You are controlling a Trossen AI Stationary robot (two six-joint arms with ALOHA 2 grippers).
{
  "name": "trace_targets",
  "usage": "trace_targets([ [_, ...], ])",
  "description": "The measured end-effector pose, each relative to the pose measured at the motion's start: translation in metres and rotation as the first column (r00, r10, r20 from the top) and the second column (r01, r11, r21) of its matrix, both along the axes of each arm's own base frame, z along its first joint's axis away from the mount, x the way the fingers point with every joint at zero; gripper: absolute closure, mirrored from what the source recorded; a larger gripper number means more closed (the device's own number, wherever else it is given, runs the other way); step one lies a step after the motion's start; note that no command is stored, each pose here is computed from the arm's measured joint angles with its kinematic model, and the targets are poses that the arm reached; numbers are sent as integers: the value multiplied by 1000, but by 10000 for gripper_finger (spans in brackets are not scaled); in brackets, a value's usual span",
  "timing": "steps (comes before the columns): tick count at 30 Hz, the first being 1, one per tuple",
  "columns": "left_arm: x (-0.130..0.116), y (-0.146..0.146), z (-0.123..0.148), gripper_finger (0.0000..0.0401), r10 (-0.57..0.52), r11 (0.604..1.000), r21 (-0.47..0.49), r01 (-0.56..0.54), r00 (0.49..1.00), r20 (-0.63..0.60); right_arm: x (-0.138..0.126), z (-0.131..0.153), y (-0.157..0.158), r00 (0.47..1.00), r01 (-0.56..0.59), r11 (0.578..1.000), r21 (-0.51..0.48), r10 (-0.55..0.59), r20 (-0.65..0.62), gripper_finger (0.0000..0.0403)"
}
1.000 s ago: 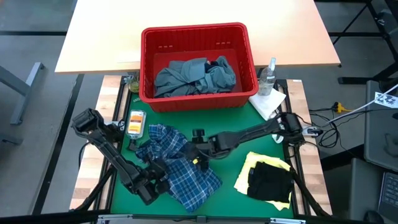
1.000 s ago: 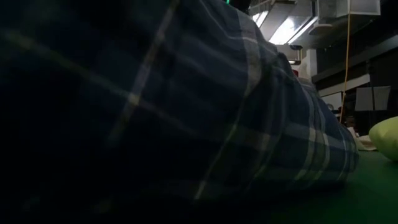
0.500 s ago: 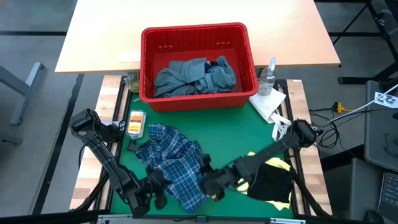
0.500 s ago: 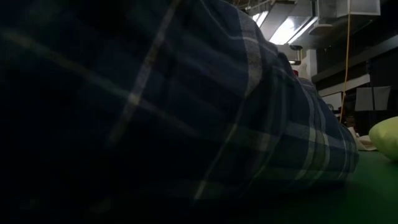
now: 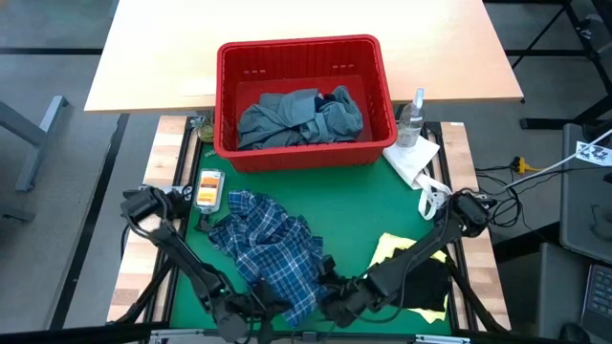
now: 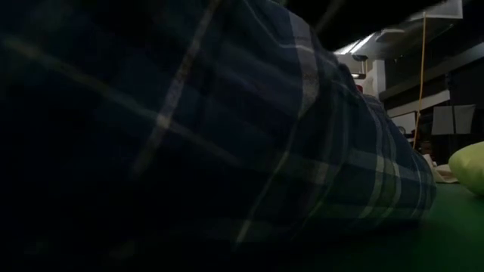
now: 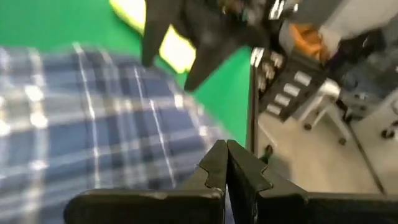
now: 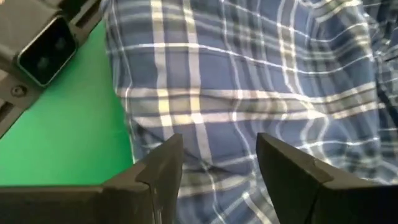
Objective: Fold Laundry from Bin
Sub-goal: Fold the blue shirt
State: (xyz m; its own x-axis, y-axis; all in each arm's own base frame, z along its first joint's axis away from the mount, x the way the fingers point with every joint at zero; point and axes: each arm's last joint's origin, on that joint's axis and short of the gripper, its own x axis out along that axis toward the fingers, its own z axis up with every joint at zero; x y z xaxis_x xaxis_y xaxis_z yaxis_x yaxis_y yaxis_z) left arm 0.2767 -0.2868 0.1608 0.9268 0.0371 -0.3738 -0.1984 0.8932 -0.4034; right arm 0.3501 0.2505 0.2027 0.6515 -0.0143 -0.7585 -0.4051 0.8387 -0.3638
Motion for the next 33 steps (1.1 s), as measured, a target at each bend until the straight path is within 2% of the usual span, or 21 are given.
trace_targets([
  [8, 0, -10, -63, 401, -99, 994, -55, 91, 979, -179, -1, -43, -1, 997, -2, 999, -49, -2, -82, 198],
  [12, -2, -11, -73, 401, -99, 995, -47, 92, 974, -202, -2, -61, -2, 992, -7, 998, -69, -2, -122, 198],
  [16, -4, -12, -73, 401, -110, 994, -48, 102, 972, -208, -3, -61, -2, 991, -15, 998, -61, 6, -134, 198],
  [24, -9, -23, -68, 401, -162, 983, -116, 144, 974, -161, 6, -32, 6, 991, -54, 997, -55, 46, -128, 198],
  [33, -10, -37, -53, 401, -233, 961, -154, 229, 972, -9, 15, 14, 13, 992, -86, 994, -65, 79, -95, 198],
])
